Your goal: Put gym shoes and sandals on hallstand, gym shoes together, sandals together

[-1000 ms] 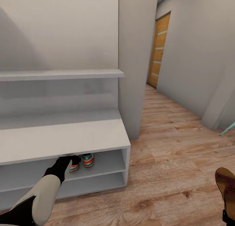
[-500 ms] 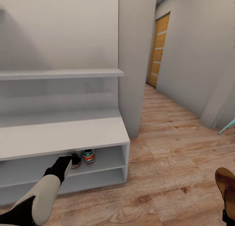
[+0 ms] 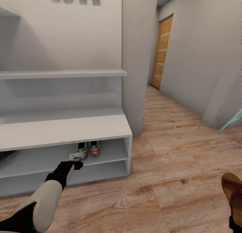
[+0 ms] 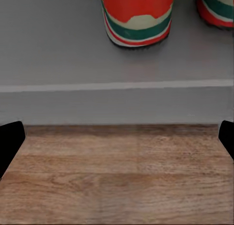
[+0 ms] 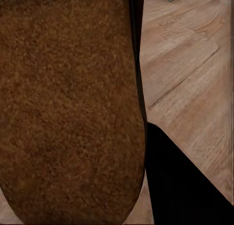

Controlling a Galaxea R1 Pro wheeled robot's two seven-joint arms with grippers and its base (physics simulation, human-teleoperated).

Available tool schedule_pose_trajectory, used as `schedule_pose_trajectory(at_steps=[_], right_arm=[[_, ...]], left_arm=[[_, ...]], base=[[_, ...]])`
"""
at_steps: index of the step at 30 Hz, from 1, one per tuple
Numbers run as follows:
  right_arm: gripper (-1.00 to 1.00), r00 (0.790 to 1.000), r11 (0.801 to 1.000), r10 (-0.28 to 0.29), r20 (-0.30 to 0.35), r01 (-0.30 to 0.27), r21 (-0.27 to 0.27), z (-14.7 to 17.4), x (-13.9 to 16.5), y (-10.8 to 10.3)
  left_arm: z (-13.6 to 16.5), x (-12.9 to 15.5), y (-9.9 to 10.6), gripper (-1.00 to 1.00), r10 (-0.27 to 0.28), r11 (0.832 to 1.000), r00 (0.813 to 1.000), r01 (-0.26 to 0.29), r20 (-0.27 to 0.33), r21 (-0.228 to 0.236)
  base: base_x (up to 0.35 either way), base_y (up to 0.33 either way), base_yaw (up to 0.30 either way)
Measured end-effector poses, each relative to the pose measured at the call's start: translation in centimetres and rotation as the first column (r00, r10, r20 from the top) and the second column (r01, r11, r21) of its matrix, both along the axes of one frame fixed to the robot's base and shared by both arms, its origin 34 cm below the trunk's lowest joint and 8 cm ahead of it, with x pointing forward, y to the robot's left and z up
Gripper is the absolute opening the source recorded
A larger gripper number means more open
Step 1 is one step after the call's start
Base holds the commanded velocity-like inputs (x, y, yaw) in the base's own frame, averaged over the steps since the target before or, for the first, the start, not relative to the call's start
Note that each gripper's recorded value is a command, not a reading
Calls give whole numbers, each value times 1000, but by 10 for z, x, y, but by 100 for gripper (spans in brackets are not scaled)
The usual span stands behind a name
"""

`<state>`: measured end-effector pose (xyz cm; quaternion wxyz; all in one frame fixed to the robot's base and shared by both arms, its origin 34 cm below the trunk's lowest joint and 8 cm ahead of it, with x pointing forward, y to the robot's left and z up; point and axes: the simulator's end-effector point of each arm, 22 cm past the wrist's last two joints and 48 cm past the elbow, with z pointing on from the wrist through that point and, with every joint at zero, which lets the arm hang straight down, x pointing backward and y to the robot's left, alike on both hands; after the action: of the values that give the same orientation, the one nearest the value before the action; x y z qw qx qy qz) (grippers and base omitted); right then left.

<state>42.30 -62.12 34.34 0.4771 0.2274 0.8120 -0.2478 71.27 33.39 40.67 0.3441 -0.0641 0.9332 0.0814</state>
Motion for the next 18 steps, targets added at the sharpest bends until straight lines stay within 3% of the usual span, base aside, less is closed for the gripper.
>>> schedule_pose_trajectory(at_steps=[9,13,18], right_arm=[[-100,1000,1000,0,-1,0,0,0,0,0],[-100,1000,1000,-1,-1,1,1,0,0,0],[-100,1000,1000,0,0,0,1,0,0,0]], left_arm=[[0,0,0,100,1,1000,1000,-1,4,-1],[1,2,4,100,1,1000,999,-1,45,6],[-39,-36,-1,100,-44,999,993,44,109,7]], base=[[-317,72,0],[-161,49,0],[-19,5,0]])
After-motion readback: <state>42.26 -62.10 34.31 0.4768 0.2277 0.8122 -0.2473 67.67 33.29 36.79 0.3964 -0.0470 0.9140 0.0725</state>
